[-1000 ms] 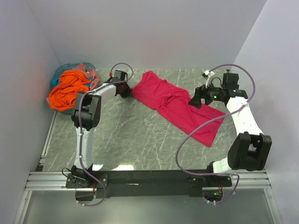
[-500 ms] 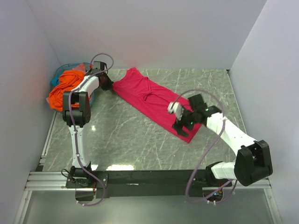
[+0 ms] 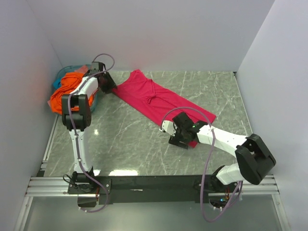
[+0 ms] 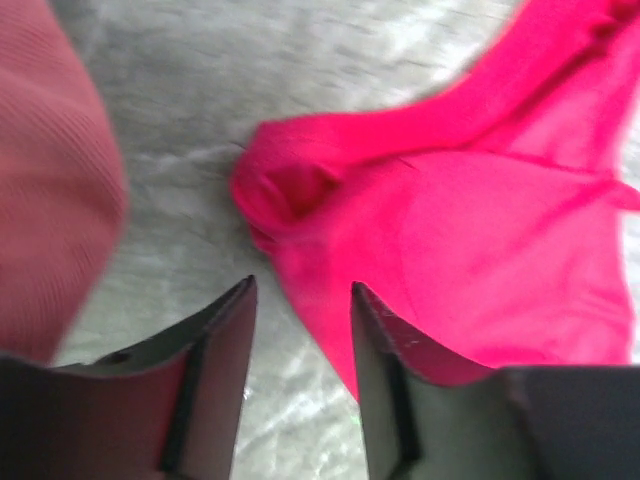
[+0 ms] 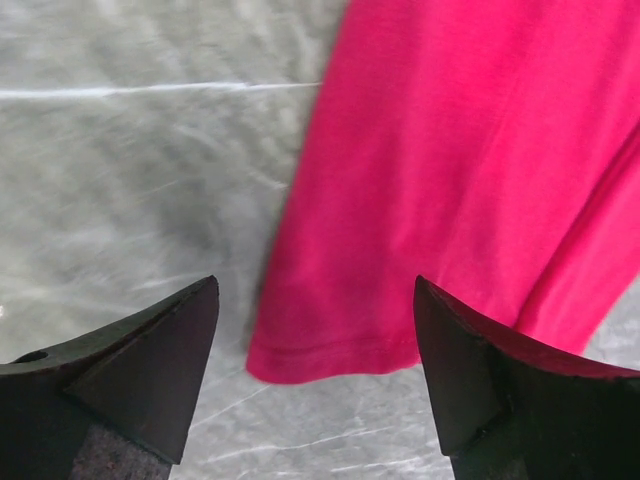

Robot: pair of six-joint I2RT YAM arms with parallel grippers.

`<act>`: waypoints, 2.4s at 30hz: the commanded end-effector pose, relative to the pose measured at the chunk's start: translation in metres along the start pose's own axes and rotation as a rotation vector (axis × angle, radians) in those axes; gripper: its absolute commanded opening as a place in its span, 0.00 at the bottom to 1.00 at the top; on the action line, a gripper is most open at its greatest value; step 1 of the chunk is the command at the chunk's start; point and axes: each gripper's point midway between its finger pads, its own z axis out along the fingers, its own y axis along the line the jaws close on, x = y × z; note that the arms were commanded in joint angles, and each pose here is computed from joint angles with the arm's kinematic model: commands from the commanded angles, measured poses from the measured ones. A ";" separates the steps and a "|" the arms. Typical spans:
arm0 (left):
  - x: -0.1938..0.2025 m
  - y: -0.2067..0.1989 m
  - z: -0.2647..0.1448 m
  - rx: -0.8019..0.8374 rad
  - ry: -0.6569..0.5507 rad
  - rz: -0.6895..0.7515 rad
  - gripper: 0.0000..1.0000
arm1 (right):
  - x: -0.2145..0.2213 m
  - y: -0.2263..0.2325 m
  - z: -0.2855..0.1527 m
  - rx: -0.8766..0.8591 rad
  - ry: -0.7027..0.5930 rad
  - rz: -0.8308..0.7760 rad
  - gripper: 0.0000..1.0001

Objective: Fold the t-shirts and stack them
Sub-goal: Fold the tshirt

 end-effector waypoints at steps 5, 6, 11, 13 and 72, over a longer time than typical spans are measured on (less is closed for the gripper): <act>-0.053 -0.085 -0.142 0.268 -0.228 0.099 0.55 | 0.009 -0.011 0.022 0.135 0.086 0.012 0.77; -0.055 -0.089 -0.157 0.283 -0.256 0.097 0.56 | 0.009 -0.009 0.023 0.126 0.092 0.012 0.74; -0.045 -0.100 -0.243 0.380 -0.387 0.103 0.61 | 0.017 0.010 0.029 0.076 0.126 0.002 0.58; -0.034 -0.099 -0.259 0.410 -0.395 0.097 0.61 | 0.018 0.012 0.030 0.075 0.134 0.005 0.56; 0.143 -0.041 -0.168 0.361 -0.102 0.043 0.77 | -0.116 -0.203 0.016 -0.395 -0.441 1.111 0.78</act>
